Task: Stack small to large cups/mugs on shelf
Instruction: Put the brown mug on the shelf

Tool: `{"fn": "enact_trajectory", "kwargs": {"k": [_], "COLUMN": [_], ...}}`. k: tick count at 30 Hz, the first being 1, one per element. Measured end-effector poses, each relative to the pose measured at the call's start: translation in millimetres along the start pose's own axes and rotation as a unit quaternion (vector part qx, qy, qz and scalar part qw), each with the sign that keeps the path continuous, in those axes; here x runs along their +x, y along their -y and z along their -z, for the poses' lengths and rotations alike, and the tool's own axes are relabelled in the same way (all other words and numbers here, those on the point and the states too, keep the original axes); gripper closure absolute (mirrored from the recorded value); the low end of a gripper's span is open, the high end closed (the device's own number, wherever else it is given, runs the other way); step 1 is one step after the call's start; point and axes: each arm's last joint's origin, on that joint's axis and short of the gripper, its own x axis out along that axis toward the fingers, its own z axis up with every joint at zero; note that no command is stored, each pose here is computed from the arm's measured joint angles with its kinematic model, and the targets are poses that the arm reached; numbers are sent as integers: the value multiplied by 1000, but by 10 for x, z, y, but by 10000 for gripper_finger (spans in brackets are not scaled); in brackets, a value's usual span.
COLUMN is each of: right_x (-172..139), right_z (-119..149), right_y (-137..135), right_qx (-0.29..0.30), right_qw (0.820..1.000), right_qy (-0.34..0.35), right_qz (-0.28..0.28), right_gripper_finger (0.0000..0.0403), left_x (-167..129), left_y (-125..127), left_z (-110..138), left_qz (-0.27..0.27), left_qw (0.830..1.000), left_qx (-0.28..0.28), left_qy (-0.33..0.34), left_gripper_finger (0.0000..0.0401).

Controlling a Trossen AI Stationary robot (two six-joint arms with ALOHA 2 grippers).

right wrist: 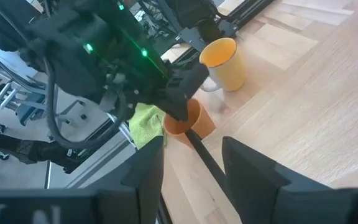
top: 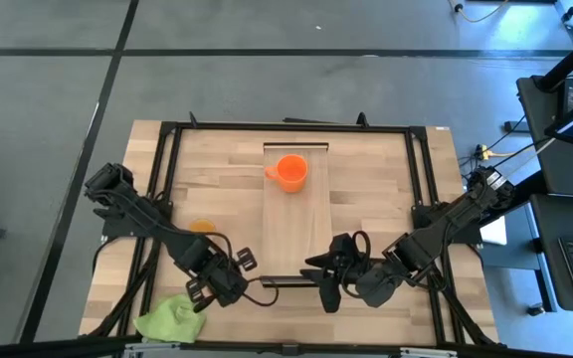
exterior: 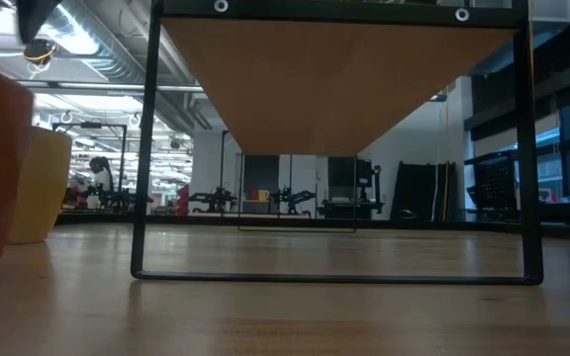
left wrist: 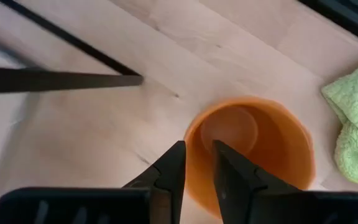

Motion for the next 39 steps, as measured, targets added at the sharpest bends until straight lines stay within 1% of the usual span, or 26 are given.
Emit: {"fn": "enact_trajectory", "kwargs": {"k": [3,4,5,6,7,8,9,10,12,13,16,18,19,21,24,27,29,31,34,39], "right_x": [0,0,0,0,-1,0,0,-1,0,0,0,0,-1,-2,-2,-3,-18,-34,-53,-61], "right_z": [2,2,3,2,3,3,2,3,4,5,8,14,18,23,26,28,44,62,83,91], "right_y": [0,0,0,0,0,0,0,0,2,4,5,2,0,-3,-6,-7,-18,-28,-41,-46], "right_qx": [-4,-5,-6,-6,-7,-7,-7,-8,-11,-16,-32,-37,-39,-48,-50,-50,-50,-51,-52,-52], "right_qw": [1000,1000,1000,1000,1000,1000,1000,1000,1000,1000,999,999,999,998,998,998,998,997,997,997], "right_qy": [-3,-3,-3,-3,-3,-3,-3,-3,-4,-5,-8,-19,-24,-32,-38,-39,-41,-43,-45,-46], "right_qz": [-1,-1,-1,-1,-1,-1,-1,-1,0,0,-1,-7,-11,-16,-20,-21,-23,-26,-29,-31], "right_gripper_finger": [238,238,238,238,238,238,238,238,238,238,238,238,238,238,238,238,238,238,238,238], "left_x": [-78,-96,-113,-131,-141,-146,-149,-156,-178,-187,-204,-214,-218,-224,-232,-187,-118,-20,79,89], "left_y": [-40,-48,-50,-52,-55,-60,-54,-31,50,119,316,391,412,438,452,470,493,511,519,520], "left_z": [6,21,40,64,83,99,113,115,59,16,-76,-80,-74,-53,7,59,90,106,93,88], "left_qz": [-6,-8,-11,-12,-15,-19,-23,-26,-29,-30,-47,-66,-74,-91,-114,-124,-119,-98,-78,-87], "left_qw": [1000,999,998,994,987,973,952,925,863,835,758,714,695,668,643,624,619,616,612,599], "left_qx": [-17,-30,-54,-94,-151,-221,-299,-373,-502,-548,-650,-697,-715,-738,-757,-770,-774,-778,-785,-795], "left_qy": [-10,-20,-33,-46,-55,-61,-66,-68,-48,-37,-11,-6,-6,-8,-27,-43,-58,-67,-56,-42], "left_gripper_finger": [332,332,332,332,332,332,332,332,332,332,332,332,332,332,332,332,332,332,332,332]}}
